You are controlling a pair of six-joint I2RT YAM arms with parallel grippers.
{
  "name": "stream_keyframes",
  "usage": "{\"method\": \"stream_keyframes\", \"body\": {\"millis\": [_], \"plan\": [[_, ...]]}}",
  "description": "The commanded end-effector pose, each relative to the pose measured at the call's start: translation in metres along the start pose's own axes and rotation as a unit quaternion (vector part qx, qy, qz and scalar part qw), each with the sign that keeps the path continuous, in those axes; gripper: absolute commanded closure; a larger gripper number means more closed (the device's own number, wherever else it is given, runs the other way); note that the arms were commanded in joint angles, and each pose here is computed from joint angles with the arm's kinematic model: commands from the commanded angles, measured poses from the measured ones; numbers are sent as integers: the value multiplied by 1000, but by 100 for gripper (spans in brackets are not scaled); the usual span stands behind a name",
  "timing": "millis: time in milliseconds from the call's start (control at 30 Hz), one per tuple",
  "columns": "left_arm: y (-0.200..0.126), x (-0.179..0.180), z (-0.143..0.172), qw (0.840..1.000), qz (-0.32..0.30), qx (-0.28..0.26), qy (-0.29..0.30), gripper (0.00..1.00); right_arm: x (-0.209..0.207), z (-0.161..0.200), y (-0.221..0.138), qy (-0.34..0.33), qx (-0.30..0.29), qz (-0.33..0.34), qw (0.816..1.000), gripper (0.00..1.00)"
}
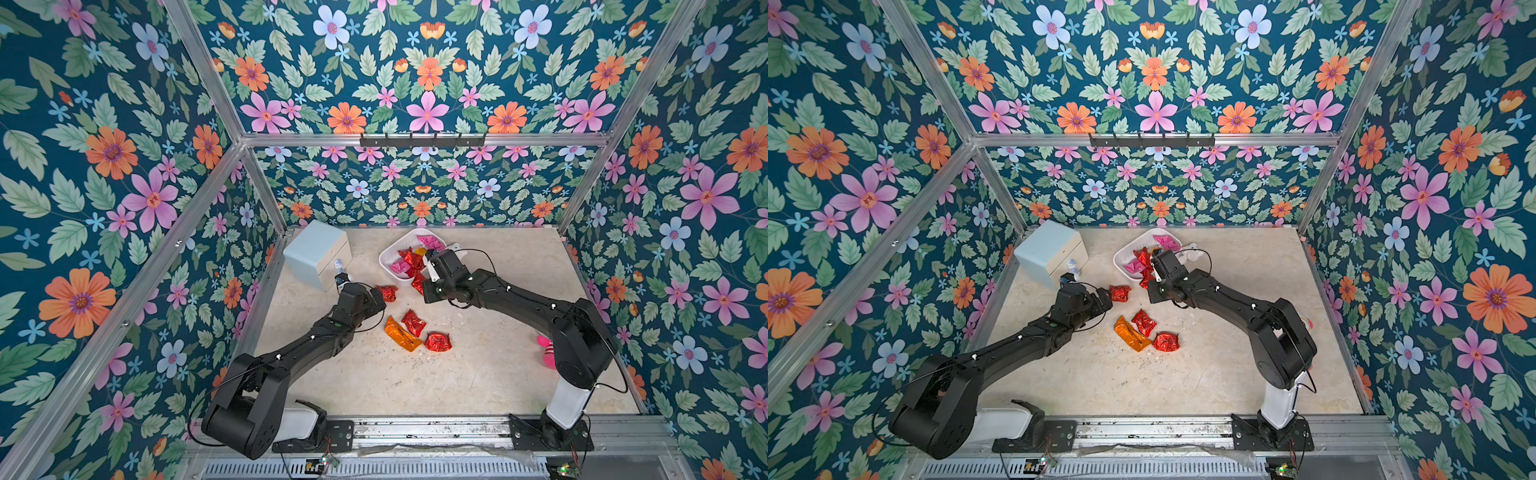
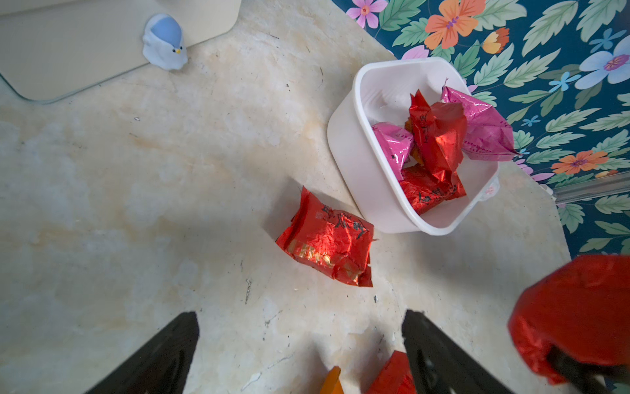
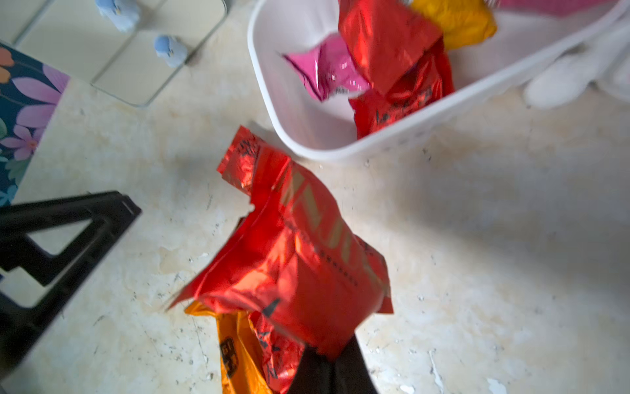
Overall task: Put the tea bags into the storage box
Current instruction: Pick up the tea bag from the center of the board, then place the tea bag in the storage box.
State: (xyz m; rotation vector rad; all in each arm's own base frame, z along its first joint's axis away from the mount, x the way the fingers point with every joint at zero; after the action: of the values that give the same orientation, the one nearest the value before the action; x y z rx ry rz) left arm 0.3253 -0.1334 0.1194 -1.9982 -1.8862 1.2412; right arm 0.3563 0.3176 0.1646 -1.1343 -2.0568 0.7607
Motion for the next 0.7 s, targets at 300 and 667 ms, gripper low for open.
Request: {"method": "stream_keyframes", "body": {"millis": [300, 667], "plan": [[-3, 1, -3, 1000, -1, -7, 8, 1, -24, -106, 52, 3, -60, 46, 997, 98], [-5, 6, -1, 1000, -9, -4, 15, 1, -60, -119, 108, 1, -29, 86, 996, 96]]}}
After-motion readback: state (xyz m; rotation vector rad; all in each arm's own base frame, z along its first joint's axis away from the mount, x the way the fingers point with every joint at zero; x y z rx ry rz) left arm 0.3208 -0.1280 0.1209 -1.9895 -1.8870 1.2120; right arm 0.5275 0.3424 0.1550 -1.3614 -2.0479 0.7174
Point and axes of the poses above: each gripper's point midway between its finger pads, its own y axis out along the fingers, its own x axis along the line the jaws close on, z = x × y, the point moved 3 cm from there along -y, back along the fingers, and after that the axes turned 2 degrees about y, right-handed, at the moved point
